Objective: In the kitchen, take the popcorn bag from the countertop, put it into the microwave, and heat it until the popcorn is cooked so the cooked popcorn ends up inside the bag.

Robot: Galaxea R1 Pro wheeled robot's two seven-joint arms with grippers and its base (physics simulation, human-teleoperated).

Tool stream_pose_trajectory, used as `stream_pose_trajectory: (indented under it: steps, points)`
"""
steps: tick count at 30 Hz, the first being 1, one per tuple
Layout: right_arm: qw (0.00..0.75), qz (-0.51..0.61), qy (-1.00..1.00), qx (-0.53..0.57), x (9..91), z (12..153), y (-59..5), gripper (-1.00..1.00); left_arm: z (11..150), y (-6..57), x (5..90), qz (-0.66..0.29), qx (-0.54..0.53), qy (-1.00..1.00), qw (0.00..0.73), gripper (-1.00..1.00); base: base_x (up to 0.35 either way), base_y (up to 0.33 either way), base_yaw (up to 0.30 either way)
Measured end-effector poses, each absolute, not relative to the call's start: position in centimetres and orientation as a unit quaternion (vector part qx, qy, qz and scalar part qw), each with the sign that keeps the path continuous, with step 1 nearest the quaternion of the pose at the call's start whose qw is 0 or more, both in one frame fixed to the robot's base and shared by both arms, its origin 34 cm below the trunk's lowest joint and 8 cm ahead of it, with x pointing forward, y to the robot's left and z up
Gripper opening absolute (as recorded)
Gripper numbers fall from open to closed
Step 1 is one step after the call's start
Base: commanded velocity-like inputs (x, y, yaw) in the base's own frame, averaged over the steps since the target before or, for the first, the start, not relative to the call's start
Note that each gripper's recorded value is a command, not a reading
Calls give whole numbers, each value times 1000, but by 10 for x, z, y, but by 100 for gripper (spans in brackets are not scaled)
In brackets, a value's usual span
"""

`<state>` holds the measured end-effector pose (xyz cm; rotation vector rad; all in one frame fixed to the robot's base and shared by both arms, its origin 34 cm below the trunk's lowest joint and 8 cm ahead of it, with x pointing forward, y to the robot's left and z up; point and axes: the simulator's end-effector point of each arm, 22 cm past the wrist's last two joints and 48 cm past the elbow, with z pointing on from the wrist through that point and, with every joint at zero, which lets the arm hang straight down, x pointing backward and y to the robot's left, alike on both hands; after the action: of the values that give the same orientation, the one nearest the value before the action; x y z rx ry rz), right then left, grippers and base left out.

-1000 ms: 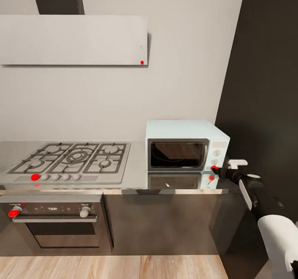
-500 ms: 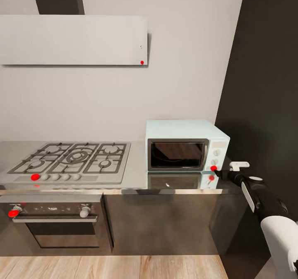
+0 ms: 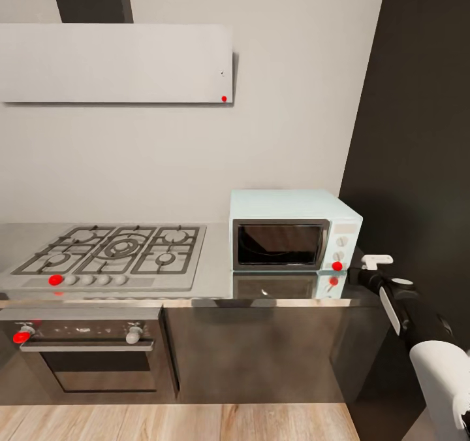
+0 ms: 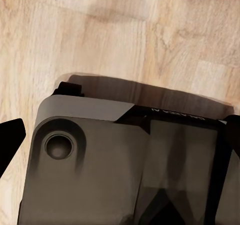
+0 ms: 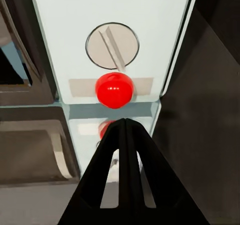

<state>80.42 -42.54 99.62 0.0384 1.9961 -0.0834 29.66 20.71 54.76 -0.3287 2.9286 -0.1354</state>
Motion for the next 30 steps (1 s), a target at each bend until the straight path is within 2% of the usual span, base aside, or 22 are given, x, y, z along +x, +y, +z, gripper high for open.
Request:
stream_pose_trajectory:
  steps: [30]
  points:
    - [519, -29, 854, 23, 798, 968, -425, -100, 548, 208, 297, -45, -111, 988, 96, 100, 13, 0, 0]
